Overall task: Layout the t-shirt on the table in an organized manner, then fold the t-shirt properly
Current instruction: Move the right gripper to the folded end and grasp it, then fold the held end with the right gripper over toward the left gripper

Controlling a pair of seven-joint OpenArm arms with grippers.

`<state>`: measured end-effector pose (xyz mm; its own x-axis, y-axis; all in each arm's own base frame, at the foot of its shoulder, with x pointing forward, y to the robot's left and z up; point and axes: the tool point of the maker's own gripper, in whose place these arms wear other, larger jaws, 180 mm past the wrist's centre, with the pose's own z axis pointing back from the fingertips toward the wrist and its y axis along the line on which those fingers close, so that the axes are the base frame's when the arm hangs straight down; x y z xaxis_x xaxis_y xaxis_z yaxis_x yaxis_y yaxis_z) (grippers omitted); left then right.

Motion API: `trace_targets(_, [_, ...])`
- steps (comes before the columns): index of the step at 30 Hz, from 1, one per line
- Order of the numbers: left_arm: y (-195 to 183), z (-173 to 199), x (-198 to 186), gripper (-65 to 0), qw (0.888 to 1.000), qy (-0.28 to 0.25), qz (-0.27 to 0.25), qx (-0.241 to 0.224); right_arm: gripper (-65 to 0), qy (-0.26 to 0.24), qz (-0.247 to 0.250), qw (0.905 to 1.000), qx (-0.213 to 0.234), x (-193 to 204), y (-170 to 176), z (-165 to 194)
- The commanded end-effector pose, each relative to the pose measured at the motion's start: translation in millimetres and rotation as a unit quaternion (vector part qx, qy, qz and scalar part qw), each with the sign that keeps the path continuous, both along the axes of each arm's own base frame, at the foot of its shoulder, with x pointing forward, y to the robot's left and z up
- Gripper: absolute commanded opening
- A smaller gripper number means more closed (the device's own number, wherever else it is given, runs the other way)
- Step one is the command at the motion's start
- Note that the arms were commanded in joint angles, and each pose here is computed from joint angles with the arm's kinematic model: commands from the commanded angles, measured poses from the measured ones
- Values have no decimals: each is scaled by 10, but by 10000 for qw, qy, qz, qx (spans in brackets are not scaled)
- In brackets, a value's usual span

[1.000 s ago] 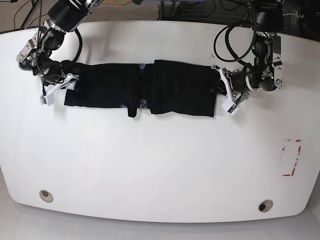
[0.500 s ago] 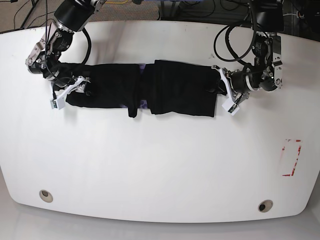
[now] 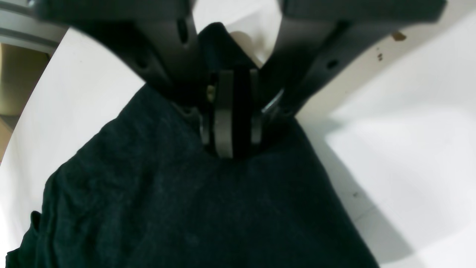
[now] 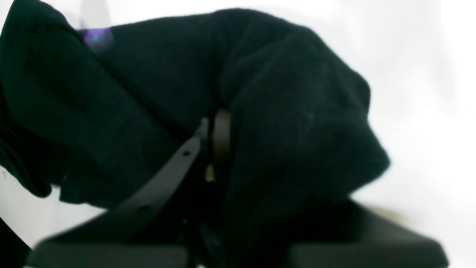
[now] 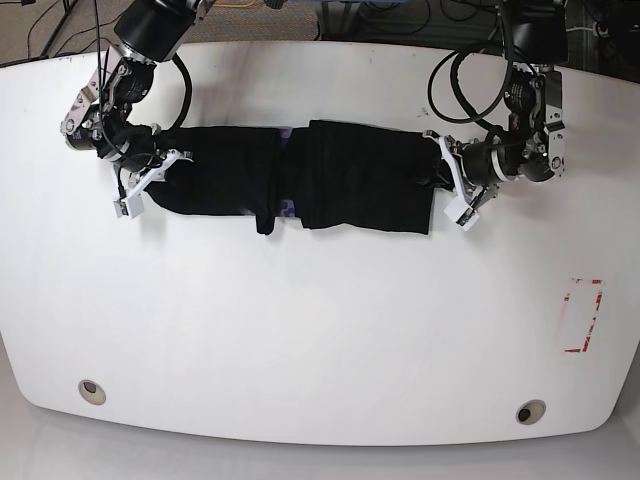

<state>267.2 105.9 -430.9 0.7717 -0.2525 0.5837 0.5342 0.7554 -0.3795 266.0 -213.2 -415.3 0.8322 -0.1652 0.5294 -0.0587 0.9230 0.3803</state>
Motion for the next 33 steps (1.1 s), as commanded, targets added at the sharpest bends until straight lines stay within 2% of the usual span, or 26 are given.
trace_targets(1, [273, -242, -192, -601, 9948, 516, -126, 865, -644, -464, 10, 9985, -300, 160, -109, 282])
trace_targets(8, [276, -240, -186, -601, 9948, 510, -127, 873, -650, -964, 608, 9905, -774, 260, 129, 637])
trace_targets(16, [269, -240, -186, -601, 9949, 510, -127, 865, -650, -1526, 1574, 9703, -1017, 360, 689, 975])
trace_targets(25, [246, -254, -213, -601, 9950, 539, -129, 834, -650, -1855, 2533, 9460, -799, 335, 1394, 1116])
trace_targets(33, [248, -263, -225, -601, 9948, 560, -131, 837, -650, -2148, 2888, 9318, -458, 282, 1869, 1275])
